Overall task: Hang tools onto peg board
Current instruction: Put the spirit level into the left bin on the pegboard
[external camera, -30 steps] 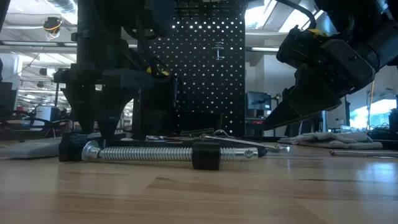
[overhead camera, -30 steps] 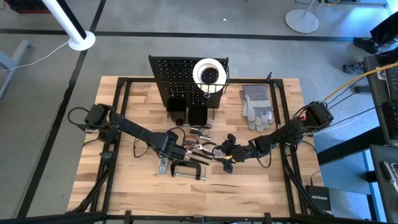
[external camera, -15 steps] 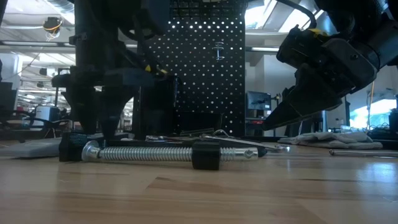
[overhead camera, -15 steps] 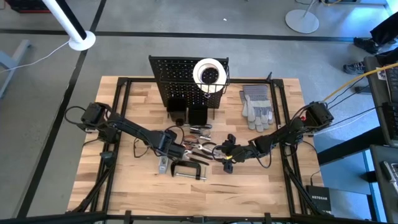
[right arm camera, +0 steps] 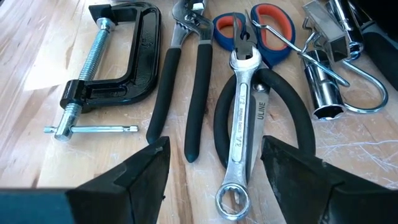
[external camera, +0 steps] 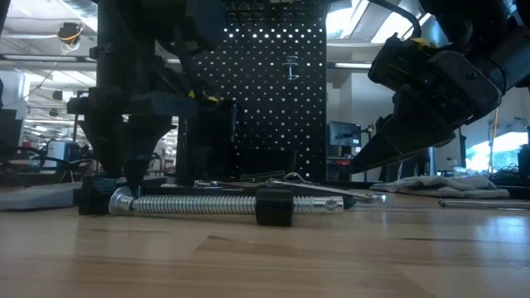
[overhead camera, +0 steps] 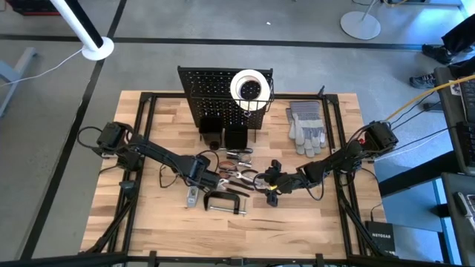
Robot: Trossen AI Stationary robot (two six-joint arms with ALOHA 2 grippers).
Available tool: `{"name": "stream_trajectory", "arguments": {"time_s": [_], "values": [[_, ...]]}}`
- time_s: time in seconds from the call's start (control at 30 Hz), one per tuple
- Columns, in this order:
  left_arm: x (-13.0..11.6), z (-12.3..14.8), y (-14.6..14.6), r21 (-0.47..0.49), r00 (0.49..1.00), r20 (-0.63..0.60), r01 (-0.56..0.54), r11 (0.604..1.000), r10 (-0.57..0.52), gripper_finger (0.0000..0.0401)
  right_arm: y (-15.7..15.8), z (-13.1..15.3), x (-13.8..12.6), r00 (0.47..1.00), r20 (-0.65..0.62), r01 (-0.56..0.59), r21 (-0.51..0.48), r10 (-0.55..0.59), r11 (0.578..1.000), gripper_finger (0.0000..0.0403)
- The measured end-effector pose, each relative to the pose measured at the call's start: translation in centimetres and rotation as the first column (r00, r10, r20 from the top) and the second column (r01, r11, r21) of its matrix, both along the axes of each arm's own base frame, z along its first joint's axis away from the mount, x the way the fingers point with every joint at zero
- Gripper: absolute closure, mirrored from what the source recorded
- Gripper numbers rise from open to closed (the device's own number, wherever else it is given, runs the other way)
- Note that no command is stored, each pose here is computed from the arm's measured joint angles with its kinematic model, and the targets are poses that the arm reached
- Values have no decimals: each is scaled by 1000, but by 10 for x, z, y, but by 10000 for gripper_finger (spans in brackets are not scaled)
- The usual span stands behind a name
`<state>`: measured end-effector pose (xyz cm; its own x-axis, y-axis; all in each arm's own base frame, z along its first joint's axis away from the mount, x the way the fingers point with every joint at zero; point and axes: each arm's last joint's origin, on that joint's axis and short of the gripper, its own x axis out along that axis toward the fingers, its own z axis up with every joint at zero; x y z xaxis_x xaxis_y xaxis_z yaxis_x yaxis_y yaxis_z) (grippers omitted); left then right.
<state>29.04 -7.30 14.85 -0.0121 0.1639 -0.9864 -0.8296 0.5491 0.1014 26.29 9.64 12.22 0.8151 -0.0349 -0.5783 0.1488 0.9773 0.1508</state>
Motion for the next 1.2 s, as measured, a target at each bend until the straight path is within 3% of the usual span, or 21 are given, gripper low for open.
{"name": "stream_trajectory", "arguments": {"time_s": [0.3, 0.5, 0.7, 0.83, 1.2], "values": [[-17, 29, 8, 46, 994, 16, -107, 993, 106, 160, 0, 0, 0, 1000, -1, 0, 0, 0, 1000, 151], [-14, 15, 6, -15, 986, 103, -131, 991, 132, 160, 0, 0, 0, 1000, -1, 0, 0, 0, 1000, 151], [-21, 0, 7, -49, 975, 104, -193, 980, 197, 160, 0, 0, 0, 1000, -1, 0, 0, 0, 1000, 151], [-22, 1, 8, -52, 978, 99, -181, 982, 185, 160, 0, 0, 0, 1000, -1, 1, -1, -1, 1000, 151], [-30, 38, 7, -25, 982, 25, -184, 983, 185, 160, 0, 0, 0, 1000, 2, 8, -5, -8, 1000, 151]]}}
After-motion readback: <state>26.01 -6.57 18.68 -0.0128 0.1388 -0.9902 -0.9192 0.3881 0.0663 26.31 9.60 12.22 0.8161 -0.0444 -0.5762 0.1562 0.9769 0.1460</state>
